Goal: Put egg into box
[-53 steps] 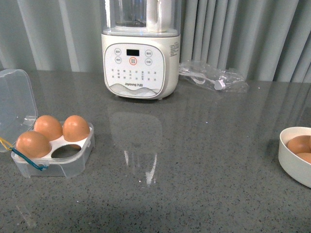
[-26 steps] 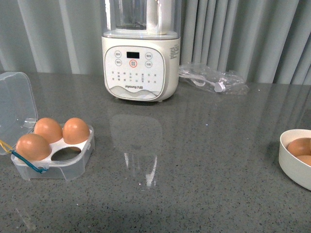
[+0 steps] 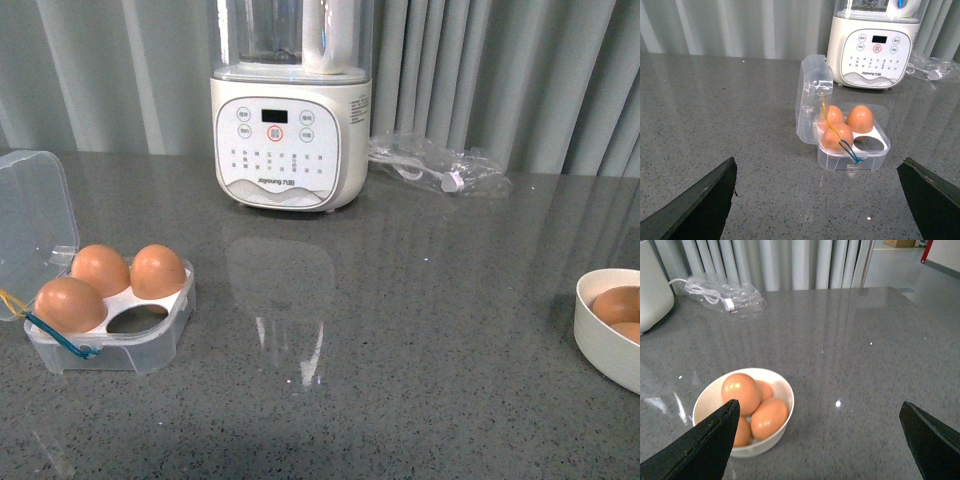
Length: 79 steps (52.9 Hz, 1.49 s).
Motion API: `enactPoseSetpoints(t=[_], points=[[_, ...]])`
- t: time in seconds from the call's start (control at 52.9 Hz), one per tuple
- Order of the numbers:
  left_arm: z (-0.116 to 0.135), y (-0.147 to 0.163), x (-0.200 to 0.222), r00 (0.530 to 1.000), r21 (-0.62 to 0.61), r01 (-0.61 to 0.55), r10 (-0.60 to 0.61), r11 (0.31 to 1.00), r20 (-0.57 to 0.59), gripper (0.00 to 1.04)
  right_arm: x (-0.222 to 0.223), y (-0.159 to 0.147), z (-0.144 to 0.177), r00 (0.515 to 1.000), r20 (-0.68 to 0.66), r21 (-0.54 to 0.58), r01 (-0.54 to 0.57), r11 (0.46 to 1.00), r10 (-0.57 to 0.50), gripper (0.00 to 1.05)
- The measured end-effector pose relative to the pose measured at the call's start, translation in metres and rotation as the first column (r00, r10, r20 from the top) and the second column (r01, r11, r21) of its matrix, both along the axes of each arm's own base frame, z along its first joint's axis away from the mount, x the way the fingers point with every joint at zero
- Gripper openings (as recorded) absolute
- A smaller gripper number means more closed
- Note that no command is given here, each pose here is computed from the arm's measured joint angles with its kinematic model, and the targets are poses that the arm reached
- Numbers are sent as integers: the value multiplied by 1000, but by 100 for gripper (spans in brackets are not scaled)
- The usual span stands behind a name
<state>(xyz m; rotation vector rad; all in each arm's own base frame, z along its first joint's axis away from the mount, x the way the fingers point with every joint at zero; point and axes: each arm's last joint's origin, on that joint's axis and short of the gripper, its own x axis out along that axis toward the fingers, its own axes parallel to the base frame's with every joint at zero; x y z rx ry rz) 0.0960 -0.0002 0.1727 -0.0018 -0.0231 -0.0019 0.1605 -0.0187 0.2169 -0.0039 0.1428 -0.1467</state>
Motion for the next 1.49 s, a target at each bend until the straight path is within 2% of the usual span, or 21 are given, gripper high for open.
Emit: enactPoseSetpoints(t=[0.113,0.378,0.699,0.944,1.492], points=[[0,0,0,1000,0,0,0,1000,0,98,25,-1,7,996,-6,-21,-85,996,85,97],[0,0,0,1000,0,0,0,1000,0,98,78,2,6,963,-131,-12,-240,971,237,97],[0,0,0,1000,0,0,0,1000,0,98,94,8,-16,909,-189,44,-371,928,372,97],[0,0,0,1000,0,0,0,1000,0,98,100,9,-33,896,-182,63,-401,914,406,97],[0,0,0,1000,0,0,0,1000,0,98,103,-6,-55,900,-209,135,-360,923,382,97]])
